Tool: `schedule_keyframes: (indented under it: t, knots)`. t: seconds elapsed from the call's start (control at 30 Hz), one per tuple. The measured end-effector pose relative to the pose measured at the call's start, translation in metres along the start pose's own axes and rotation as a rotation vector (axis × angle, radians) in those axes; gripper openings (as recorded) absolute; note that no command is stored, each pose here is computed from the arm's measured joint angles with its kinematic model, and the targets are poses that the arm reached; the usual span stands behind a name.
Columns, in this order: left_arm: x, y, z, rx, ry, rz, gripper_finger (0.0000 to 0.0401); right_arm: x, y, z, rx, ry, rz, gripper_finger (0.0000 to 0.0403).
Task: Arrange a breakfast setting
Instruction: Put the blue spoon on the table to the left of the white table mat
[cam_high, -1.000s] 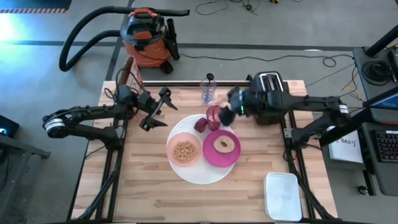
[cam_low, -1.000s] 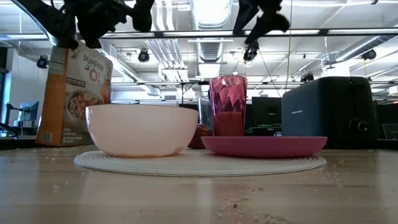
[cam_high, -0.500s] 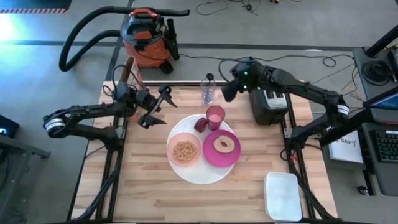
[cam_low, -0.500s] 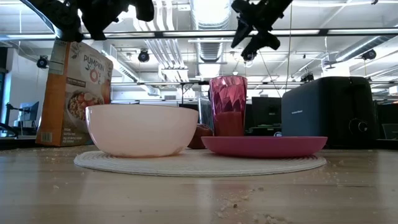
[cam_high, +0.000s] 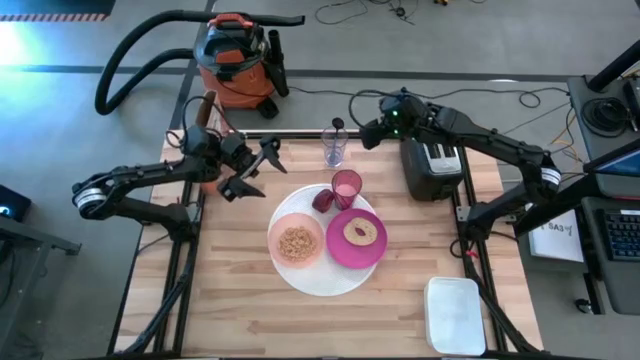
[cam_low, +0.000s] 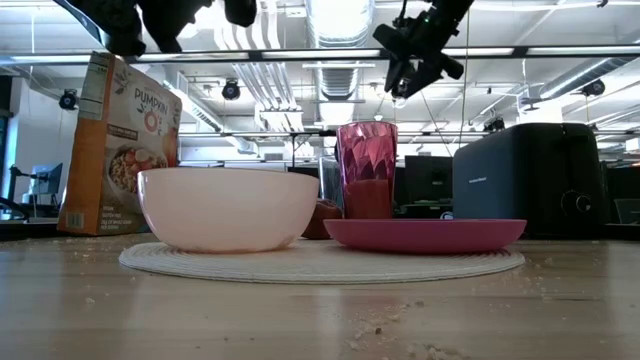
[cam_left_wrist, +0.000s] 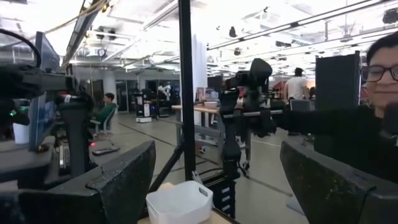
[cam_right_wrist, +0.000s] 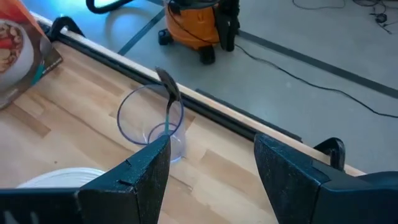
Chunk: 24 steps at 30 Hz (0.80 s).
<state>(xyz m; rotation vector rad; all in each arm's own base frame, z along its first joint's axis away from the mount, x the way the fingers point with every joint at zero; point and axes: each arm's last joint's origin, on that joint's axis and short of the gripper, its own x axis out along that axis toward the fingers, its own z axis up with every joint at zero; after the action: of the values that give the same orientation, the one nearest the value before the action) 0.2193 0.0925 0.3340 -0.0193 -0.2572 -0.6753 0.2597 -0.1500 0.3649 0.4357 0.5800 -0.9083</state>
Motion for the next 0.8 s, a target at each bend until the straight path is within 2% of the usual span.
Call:
schedule_keyframes:
  t: [0.2,0.43,0.7,0.8]
  knots:
    - [-0.003,-0.001,-0.009,-0.012,0.020,-0.002,0.0327,0.033,-0.001,-0.002,-0.031,0.063,0.003,0.0219]
    - [-0.003,0.001,-0.013,0.017,0.033,0.005,0.0327,0.078,-0.004,0.002,-0.166,0.087,0.159,0.0219]
    - [-0.003,0.004,-0.015,0.015,0.037,0.012,0.0327,0.090,-0.015,0.007,-0.386,0.067,0.291,0.0219]
    - [-0.004,0.004,-0.015,0.029,0.038,0.015,0.0327,0.092,-0.013,0.009,-0.465,0.031,0.309,0.0219]
